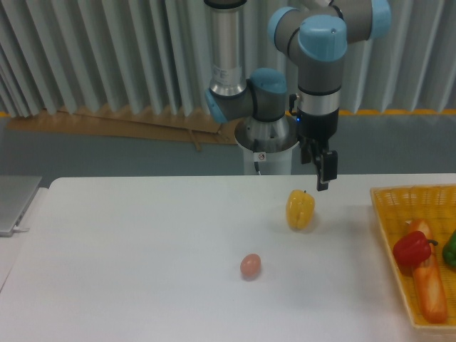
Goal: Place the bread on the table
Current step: 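Move the open gripper over the yellow basket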
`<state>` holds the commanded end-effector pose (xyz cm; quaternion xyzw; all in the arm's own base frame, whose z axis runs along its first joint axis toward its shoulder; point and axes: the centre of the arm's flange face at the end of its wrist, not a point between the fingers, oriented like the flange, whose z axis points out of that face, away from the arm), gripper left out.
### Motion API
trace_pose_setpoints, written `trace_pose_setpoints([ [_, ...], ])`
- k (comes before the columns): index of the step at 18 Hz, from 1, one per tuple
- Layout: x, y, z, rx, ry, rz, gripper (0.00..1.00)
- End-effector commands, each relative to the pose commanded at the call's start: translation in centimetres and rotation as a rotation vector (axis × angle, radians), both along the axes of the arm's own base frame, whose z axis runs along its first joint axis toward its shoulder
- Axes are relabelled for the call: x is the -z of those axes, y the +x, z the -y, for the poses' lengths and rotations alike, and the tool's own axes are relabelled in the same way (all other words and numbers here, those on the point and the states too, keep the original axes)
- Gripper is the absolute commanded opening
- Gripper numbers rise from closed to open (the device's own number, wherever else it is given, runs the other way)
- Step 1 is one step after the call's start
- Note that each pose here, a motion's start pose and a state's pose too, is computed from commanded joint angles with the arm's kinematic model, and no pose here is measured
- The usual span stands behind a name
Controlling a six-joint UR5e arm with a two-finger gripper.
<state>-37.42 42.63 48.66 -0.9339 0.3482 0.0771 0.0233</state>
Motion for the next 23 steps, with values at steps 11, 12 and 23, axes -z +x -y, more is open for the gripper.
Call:
trace_pose_setpoints([
  [11,3.0,-5.6,2.8,-0.076,-0.012,0.050,1.00],
  [12,3.6,-6.3,3.0,-0.069,-0.015,0.058,1.00],
  [23,7.4,-12.6,4.4,-0.318,0.063,0.167,1.00],
])
